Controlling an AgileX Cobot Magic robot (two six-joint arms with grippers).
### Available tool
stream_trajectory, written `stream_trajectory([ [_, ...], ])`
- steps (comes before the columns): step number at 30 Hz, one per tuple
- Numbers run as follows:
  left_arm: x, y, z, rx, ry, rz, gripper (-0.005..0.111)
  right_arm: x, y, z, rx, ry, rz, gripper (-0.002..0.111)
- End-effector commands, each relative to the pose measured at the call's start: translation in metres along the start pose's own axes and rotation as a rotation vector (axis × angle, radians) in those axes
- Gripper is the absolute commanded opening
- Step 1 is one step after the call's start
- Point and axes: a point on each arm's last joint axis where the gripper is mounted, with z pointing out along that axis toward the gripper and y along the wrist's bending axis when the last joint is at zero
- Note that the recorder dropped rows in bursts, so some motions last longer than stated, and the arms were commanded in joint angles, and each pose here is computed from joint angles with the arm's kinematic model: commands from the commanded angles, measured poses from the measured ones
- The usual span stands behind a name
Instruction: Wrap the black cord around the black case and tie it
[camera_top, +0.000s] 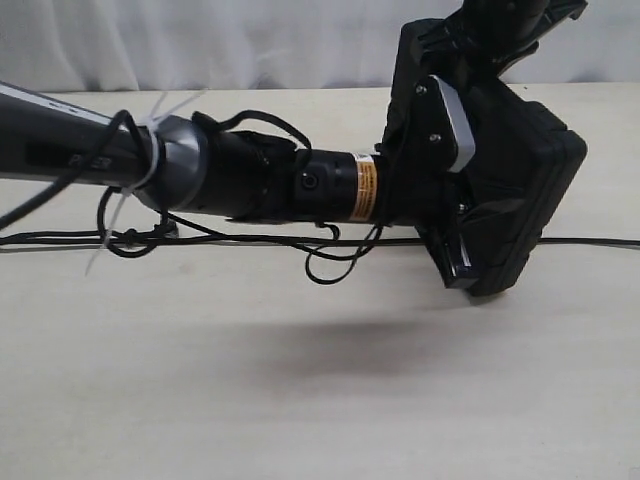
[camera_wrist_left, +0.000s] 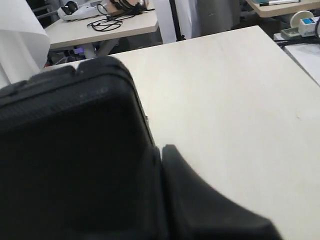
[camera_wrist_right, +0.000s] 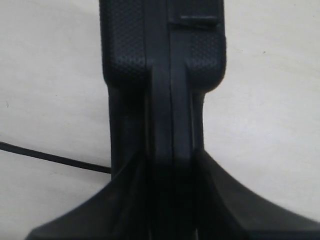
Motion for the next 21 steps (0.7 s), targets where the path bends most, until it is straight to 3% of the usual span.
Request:
stream_trajectory([
  [1,-0.021,0.005,-0.025,0.018,0.022,0.036,0.0,0.0,-0.002,-0.008,-0.006,-0.022,0.037,0.004],
  [13,-0.022,0.025,-0.097,-0.104,0.104,-0.015,0.0,0.0,-0.002,-0.008,-0.007,-0.022,0.155,0.004],
  [21,-0.009,0.029,-0.113,-0.116,0.136,-0.052,0.0,0.0,-0.002,-0.008,-0.007,-0.022,0.155,0.005],
])
